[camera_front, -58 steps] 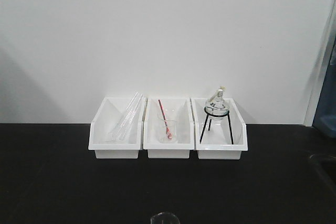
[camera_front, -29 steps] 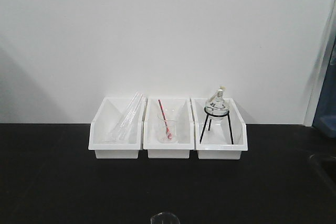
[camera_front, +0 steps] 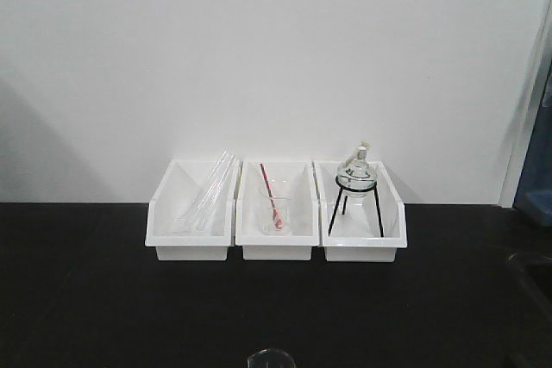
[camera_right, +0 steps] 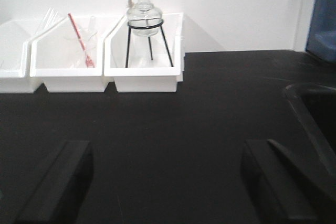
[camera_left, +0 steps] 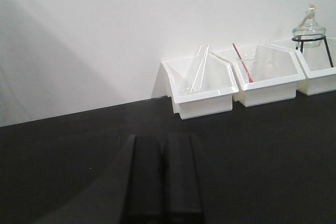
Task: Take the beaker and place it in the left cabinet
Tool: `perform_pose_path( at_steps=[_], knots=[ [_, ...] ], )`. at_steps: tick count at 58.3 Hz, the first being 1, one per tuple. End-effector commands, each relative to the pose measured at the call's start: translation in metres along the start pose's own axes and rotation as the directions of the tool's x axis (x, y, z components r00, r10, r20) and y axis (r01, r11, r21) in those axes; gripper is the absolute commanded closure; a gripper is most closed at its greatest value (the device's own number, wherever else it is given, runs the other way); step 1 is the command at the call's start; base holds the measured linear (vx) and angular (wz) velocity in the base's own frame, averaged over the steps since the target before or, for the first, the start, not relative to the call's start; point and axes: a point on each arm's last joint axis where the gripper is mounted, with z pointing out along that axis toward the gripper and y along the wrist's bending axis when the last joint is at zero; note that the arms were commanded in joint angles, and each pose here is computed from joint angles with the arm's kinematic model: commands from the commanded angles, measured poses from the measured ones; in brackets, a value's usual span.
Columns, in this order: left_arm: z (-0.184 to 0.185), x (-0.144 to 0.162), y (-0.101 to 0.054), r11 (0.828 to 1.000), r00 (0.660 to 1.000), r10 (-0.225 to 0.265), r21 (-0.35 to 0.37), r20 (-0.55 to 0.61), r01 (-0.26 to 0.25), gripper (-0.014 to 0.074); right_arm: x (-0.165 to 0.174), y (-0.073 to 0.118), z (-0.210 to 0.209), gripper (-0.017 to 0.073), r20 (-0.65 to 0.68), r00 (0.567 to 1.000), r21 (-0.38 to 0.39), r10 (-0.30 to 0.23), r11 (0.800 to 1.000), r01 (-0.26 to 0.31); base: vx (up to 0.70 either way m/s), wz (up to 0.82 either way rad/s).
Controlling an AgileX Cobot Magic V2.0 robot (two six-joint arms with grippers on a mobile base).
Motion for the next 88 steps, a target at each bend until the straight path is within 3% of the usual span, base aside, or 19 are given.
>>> perform_pose_path(
  at_steps=[1,5,10,14,19,27,33,43,51,68,88],
  knots=[
    [-0.001,-0.003,0.000,1.000,0.997,-0.006,-0.007,0.077,0.006,0.0592,-0.017,0.014,0.016,-0.0125,0.146,0.980,-0.093,-0.138,0.984,0.152,0.00,0.00],
    [-0.001,-0.003,0.000,1.000,0.997,-0.006,-0.007,0.077,0.006,0.0592,-0.013,0.037,0.024,-0.0123,0.193,0.950,-0.231,-0.245,0.930,0.287,0.00,0.00],
    [-0.001,-0.003,0.000,1.000,0.997,-0.006,-0.007,0.077,0.006,0.0592,-0.008,0.059,0.034,-0.0120,0.251,0.926,-0.353,-0.283,0.864,0.359,0.00,0.00],
    [-0.001,-0.003,0.000,1.000,0.997,-0.006,-0.007,0.077,0.006,0.0592,0.000,0.074,0.046,-0.0120,0.231,0.931,-0.421,-0.282,0.834,0.357,0.00,0.00],
    [-0.001,-0.003,0.000,1.000,0.997,-0.006,-0.007,0.077,0.006,0.0592,0.008,0.088,0.062,-0.0118,0.195,0.941,-0.473,-0.276,0.814,0.337,0.00,0.00],
    [-0.001,-0.003,0.000,1.000,0.997,-0.006,-0.007,0.077,0.006,0.0592,0.029,0.110,0.087,-0.0115,0.117,0.943,-0.547,-0.310,0.773,0.322,0.00,0.00],
    [-0.001,-0.003,0.000,1.000,0.997,-0.006,-0.007,0.077,0.006,0.0592,0.037,0.119,0.104,-0.0113,0.101,0.948,-0.563,-0.302,0.768,0.305,0.00,0.00],
    [-0.001,-0.003,0.000,1.000,0.997,-0.006,-0.007,0.077,0.006,0.0592,0.047,0.130,0.129,-0.0106,0.074,0.972,-0.583,-0.221,0.782,0.222,0.00,0.00],
    [-0.001,-0.003,0.000,1.000,0.997,-0.006,-0.007,0.077,0.006,0.0592,0.052,0.139,0.148,-0.0100,0.067,0.978,-0.601,-0.197,0.775,0.197,0.00,0.00],
    [-0.001,-0.003,0.000,1.000,0.997,-0.006,-0.007,0.077,0.006,0.0592,0.054,0.151,0.171,-0.0092,0.099,0.972,-0.630,-0.212,0.743,0.227,0.00,0.00],
    [-0.001,-0.003,0.000,1.000,0.997,-0.006,-0.007,0.077,0.006,0.0592,0.065,0.159,0.195,-0.0072,0.099,0.973,-0.632,-0.206,0.743,0.222,0.00,0.00]
  ],
)
